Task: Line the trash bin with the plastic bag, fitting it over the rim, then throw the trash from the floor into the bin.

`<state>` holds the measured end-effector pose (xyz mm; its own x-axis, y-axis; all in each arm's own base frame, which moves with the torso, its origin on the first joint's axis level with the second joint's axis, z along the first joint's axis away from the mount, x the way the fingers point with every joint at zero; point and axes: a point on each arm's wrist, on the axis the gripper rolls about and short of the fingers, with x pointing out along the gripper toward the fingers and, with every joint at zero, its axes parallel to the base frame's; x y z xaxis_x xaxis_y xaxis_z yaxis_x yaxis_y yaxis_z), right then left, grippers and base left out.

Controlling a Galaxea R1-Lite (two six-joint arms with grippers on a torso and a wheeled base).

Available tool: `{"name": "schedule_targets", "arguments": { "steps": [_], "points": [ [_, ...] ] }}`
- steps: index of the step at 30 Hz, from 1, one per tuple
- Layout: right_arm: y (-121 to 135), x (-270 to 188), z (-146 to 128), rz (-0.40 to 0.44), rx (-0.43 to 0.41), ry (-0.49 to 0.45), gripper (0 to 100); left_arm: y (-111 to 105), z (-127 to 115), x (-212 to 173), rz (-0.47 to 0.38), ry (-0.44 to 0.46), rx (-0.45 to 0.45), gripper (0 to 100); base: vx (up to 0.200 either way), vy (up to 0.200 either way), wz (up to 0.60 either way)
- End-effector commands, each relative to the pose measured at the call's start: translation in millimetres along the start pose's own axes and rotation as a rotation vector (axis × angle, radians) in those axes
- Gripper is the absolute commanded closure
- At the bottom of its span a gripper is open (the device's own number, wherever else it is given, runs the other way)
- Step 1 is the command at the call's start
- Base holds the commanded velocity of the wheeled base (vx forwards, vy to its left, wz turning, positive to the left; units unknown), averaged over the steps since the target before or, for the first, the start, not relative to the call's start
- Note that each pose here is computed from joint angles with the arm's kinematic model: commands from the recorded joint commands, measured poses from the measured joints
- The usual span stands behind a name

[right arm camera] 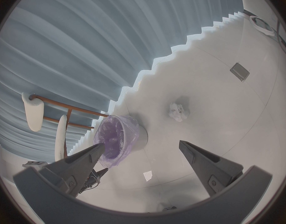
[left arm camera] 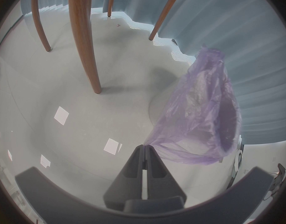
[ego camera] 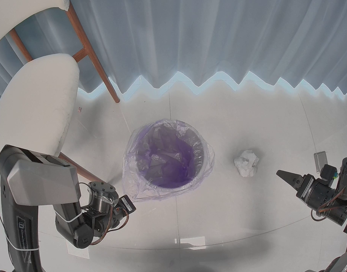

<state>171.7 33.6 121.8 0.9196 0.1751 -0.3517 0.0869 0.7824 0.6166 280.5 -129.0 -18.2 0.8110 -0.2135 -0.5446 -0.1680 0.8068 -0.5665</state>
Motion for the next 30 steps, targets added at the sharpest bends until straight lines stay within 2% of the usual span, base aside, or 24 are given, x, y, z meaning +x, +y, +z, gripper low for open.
{"name": "schedule_targets", "arguments": {
  "steps": [1, 14, 19, 28, 29, 30],
  "points": [
    [-1.9, 0.6, -2.3, -0.009, -0.001, 0.012, 0, 12.2, -3.3, 21.8, 0.043, 0.005, -0.008, 100, 0.0, 0.0, 0.0],
    [-6.4, 8.2, -8.4, -0.031, -0.004, 0.06, 0, 17.6, -1.8, 55.4, 0.043, -0.024, -0.007, 100, 0.0, 0.0, 0.0],
    [-7.7, 8.8, -10.0, -0.037, -0.007, 0.069, 0, 13.1, 1.4, 67.3, 0.024, -0.043, -0.012, 100, 0.0, 0.0, 0.0],
    [-10.8, 6.8, -13.4, -0.048, -0.009, 0.08, 0, 10.6, -0.8, 75.3, 0.043, -0.044, 0.0, 100, 0.0, 0.0, 0.0],
    [-10.8, 6.8, -13.4, -0.048, -0.009, 0.08, 0, 11.1, -1.1, 74.9, 0.044, -0.043, 0.001, 0, 0.0, 0.0, 0.0],
    [-11.0, 6.8, -13.6, -0.05, -0.009, 0.082, 0, 11.1, -0.4, 74.9, 0.044, -0.049, -0.001, 0, 0.0, 0.0, 0.0]
  ]
}}
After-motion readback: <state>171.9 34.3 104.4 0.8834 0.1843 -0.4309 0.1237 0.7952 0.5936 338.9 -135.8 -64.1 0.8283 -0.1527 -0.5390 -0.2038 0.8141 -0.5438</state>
